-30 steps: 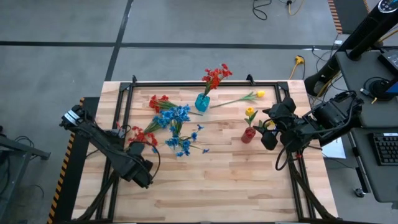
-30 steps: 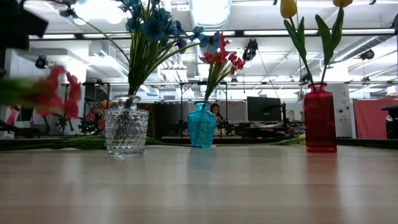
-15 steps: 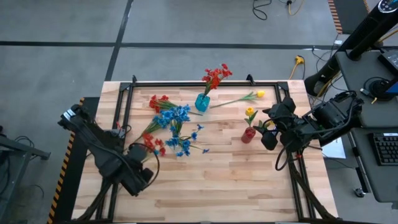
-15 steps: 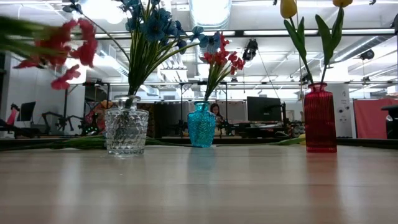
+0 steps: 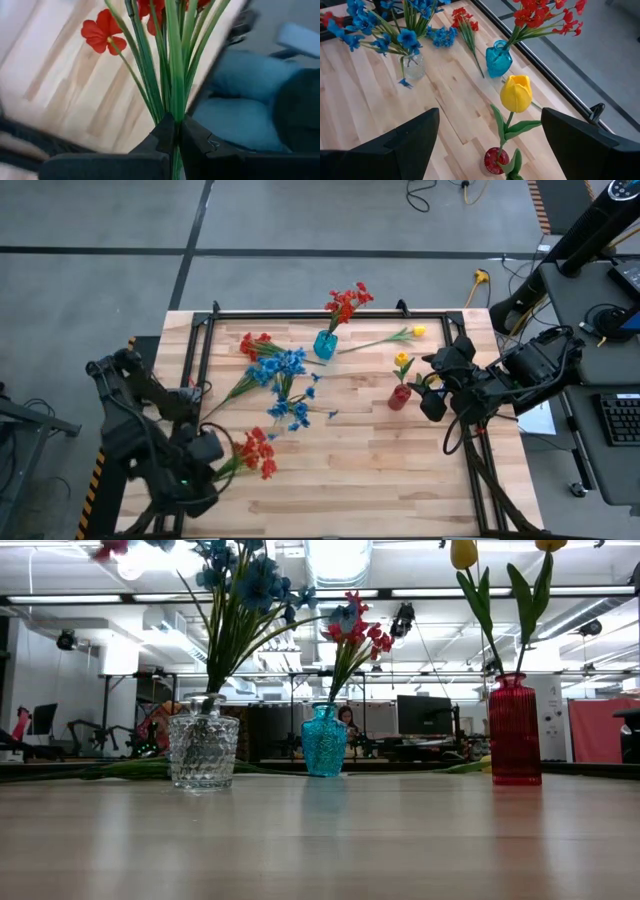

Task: Sort flowers into vase by color
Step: Put the bottom red flowers into the blue vase

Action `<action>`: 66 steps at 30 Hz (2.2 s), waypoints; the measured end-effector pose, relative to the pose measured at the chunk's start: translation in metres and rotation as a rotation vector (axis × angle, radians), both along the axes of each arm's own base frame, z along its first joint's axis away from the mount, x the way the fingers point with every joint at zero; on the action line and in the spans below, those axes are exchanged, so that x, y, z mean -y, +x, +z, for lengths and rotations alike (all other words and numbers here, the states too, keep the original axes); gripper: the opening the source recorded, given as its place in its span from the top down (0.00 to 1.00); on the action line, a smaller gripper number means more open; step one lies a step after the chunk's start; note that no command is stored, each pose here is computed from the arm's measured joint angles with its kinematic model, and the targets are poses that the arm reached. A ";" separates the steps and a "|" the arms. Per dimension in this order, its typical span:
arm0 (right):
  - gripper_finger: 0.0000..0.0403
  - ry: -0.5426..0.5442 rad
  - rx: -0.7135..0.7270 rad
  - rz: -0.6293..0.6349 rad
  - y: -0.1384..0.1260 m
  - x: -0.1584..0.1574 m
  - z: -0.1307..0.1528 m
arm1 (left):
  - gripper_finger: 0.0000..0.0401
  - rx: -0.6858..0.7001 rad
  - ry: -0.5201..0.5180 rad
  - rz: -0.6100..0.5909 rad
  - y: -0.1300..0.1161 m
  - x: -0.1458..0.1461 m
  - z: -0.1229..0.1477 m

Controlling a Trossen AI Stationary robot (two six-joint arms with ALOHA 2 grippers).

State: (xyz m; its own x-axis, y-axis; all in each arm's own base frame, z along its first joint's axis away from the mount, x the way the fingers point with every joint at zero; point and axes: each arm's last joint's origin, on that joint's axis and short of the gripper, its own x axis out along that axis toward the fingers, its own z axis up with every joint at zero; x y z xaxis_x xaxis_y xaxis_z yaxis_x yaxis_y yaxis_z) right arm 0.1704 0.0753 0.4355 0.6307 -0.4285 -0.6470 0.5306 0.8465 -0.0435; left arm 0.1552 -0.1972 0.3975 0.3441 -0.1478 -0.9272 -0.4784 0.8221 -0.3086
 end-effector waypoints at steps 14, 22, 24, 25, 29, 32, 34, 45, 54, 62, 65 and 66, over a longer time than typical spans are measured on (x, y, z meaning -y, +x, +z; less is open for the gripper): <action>0.15 -0.040 0.003 0.018 0.001 0.000 0.001 | 1.00 0.657 0.511 -0.201 0.014 -0.016 0.064; 0.15 -0.081 0.031 0.072 0.007 -0.003 0.004 | 1.00 0.775 0.771 -0.210 0.031 -0.033 0.091; 0.15 -0.110 0.045 0.091 0.009 -0.004 0.005 | 1.00 0.821 0.752 -0.333 0.042 -0.033 0.097; 0.15 -0.129 0.048 0.097 0.010 -0.004 0.006 | 1.00 0.867 0.727 -0.410 0.049 -0.032 0.100; 0.15 -0.204 0.062 0.102 0.010 -0.003 0.010 | 1.00 1.029 0.683 -0.660 0.072 -0.039 0.109; 0.15 -0.254 0.072 0.109 0.012 -0.003 0.012 | 1.00 1.032 0.734 -0.657 0.085 -0.057 0.111; 0.15 -0.290 0.079 0.131 0.014 -0.004 0.015 | 1.00 1.025 0.759 -0.646 0.093 -0.071 0.111; 0.15 -0.385 0.304 0.392 0.038 -0.019 0.047 | 1.00 1.132 0.728 -0.780 0.120 -0.132 0.115; 0.15 -0.525 0.381 0.504 0.073 -0.023 0.053 | 1.00 1.174 0.743 -0.800 0.134 -0.167 0.107; 0.15 -0.570 0.387 0.498 0.102 -0.009 0.053 | 1.00 1.177 0.733 -0.782 0.133 -0.208 0.091; 0.15 -0.584 0.376 0.483 0.113 0.003 0.055 | 1.00 1.159 0.776 -0.770 0.123 -0.224 0.088; 0.15 -0.585 0.374 0.486 0.117 0.007 0.055 | 1.00 1.156 0.801 -0.764 0.119 -0.229 0.090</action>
